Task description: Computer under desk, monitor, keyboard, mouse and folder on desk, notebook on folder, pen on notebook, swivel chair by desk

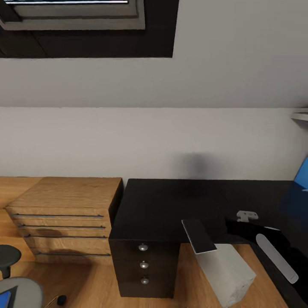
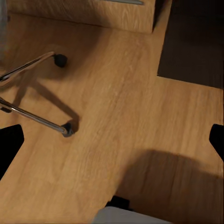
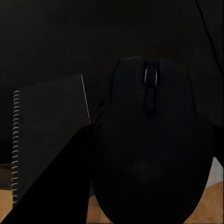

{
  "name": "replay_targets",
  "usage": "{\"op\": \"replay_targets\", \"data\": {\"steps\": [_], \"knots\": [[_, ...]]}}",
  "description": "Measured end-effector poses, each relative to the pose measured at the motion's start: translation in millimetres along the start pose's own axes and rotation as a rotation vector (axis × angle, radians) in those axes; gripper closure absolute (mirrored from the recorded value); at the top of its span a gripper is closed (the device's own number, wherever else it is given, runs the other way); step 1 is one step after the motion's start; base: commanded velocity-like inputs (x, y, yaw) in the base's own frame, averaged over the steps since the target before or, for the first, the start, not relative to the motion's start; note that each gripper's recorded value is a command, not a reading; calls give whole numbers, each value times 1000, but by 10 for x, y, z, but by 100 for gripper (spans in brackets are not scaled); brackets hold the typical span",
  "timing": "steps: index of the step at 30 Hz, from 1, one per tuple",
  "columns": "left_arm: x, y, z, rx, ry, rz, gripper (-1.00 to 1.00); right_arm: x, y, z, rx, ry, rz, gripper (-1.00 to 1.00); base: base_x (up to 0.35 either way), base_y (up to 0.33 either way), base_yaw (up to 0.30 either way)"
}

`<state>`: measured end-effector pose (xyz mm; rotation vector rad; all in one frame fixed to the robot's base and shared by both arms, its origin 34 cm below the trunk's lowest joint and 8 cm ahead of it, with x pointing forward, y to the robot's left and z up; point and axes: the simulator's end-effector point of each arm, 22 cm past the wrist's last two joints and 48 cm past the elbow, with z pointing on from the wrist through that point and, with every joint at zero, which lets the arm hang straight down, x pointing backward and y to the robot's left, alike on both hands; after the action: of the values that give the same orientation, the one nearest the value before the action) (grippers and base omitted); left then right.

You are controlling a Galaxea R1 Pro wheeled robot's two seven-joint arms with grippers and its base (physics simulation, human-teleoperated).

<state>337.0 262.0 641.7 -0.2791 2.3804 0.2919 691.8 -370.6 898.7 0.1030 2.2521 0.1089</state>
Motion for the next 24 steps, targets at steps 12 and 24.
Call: {"op": "replay_targets", "data": {"steps": [12,24], "knots": [[3,5,1,-1,-1,0,-100,11,-102,10,39,0,-44,100,0,-303,-270],[-1,7,1,-3,-3,-2,-100,31,-192,21,70,3,-73,100,0,-102,-270]]}}
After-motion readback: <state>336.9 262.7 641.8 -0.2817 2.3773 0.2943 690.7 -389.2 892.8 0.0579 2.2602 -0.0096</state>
